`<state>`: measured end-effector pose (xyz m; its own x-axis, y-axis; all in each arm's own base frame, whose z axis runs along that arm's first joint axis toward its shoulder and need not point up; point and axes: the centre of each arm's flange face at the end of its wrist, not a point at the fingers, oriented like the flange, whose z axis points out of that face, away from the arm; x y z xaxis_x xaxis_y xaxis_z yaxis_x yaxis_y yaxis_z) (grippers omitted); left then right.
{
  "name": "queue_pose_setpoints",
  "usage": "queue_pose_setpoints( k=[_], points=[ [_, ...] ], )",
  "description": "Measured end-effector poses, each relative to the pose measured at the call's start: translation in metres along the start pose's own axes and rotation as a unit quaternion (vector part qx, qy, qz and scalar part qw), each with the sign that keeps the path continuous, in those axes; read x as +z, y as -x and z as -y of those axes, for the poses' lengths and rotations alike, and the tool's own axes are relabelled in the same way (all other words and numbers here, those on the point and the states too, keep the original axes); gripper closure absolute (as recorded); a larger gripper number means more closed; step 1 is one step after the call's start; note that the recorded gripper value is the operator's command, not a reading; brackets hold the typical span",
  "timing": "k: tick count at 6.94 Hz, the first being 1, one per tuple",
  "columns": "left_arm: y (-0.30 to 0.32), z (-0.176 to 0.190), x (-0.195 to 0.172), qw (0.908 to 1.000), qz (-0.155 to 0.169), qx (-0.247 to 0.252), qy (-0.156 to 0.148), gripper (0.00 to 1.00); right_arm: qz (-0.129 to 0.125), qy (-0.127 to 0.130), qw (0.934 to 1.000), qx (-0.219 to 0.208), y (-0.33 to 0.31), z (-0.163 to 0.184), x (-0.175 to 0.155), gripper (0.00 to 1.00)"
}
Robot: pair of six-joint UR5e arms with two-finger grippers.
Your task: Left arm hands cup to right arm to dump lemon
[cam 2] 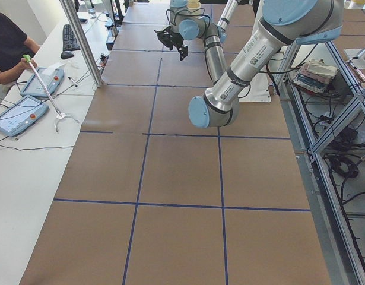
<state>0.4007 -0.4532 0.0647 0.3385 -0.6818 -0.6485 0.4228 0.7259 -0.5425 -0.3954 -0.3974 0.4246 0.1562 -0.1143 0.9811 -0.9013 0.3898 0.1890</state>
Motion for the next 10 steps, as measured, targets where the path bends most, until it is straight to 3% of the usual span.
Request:
queue_pose_setpoints(
  k=[2, 4, 6, 8, 10],
  points=[
    [-0.001, 0.000, -0.001, 1.0000, -0.002, 0.003, 0.001, 0.00, -0.011, 0.015, 0.9936, -0.112, 0.047, -0.029, 0.023, 0.79],
    [-0.007, -0.003, 0.000, 0.9999, -0.003, 0.017, 0.002, 0.00, -0.026, 0.034, 0.9801, -0.194, 0.108, -0.064, 0.044, 0.79],
    [-0.013, -0.010, 0.000, 0.9974, -0.001, 0.070, 0.013, 0.00, -0.032, 0.032, 0.9687, -0.244, 0.160, -0.096, 0.045, 0.79],
    [-0.028, -0.014, 0.012, 0.9906, 0.015, 0.133, 0.027, 0.02, -0.016, 0.037, 0.9603, -0.276, 0.195, -0.120, 0.035, 0.79],
    [-0.039, -0.013, 0.023, 0.9877, 0.031, 0.151, 0.028, 0.05, -0.015, 0.036, 0.9527, -0.301, 0.203, -0.137, 0.023, 0.79]
  ],
)
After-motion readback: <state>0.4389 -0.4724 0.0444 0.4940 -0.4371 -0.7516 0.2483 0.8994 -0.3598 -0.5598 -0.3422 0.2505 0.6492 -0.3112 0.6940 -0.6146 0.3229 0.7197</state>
